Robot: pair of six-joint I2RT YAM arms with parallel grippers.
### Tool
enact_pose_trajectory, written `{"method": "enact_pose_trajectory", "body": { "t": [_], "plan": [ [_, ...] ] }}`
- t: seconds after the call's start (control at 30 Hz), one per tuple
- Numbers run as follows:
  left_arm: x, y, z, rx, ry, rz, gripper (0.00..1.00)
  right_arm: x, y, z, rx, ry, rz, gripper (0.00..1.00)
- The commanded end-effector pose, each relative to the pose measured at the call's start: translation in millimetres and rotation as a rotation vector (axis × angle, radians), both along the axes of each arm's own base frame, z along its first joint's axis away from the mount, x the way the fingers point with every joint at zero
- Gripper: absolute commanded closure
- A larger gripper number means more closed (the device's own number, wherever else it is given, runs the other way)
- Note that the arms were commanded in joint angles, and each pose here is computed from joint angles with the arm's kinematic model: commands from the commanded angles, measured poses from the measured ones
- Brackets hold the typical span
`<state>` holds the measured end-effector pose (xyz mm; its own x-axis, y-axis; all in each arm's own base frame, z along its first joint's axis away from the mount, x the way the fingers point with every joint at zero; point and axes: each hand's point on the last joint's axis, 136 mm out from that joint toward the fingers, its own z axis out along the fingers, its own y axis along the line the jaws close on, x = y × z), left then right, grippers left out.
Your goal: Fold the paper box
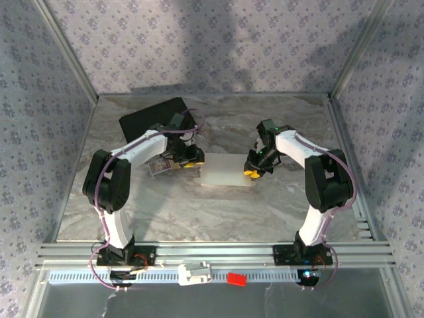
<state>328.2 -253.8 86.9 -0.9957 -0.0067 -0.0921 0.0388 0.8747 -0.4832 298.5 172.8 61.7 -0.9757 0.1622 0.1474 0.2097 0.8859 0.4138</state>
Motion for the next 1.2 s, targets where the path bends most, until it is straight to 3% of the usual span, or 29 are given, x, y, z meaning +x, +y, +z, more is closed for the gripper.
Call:
{"method": "enact_pose_trajectory", "body": {
  "t": [0.0, 0.2, 0.43, 0.7, 0.8, 0.97, 1.17],
  "plan": [
    [-3.4, -5.6, -6.7, -0.01, 0.036, -0.004, 0.57, -5.1, -4.4, -7.2, -0.051, 0.027, 0.024, 0.79],
    [-14.8, -18.0, -33.4, 0.017, 0.073, -0.054, 0.56, -3.9, -4.9, -6.8, -0.06, 0.026, 0.031, 0.79],
    [-20.9, -7.4, -56.0, 0.099, 0.057, -0.066, 0.59, -4.1, -5.7, -5.9, -0.059, 0.025, 0.036, 0.78],
    [-21.4, -10.7, -62.0, 0.066, 0.022, -0.073, 0.68, 7.2, -13.2, 25.9, 0.03, -0.096, 0.054, 0.5],
    [-21.5, -10.5, -61.2, 0.048, 0.01, -0.068, 0.69, 14.2, -19.3, 29.1, 0.093, -0.158, 0.058, 0.44],
    [-22.4, -8.6, -65.7, 0.019, 0.023, -0.054, 0.7, 10.3, -9.9, 12.0, 0.282, -0.152, 0.057, 0.42],
    [-20.5, -7.2, -69.6, 0.012, 0.033, -0.044, 0.7, -2.6, -11.8, -23.2, 0.265, -0.063, 0.057, 0.44]
  ]
}}
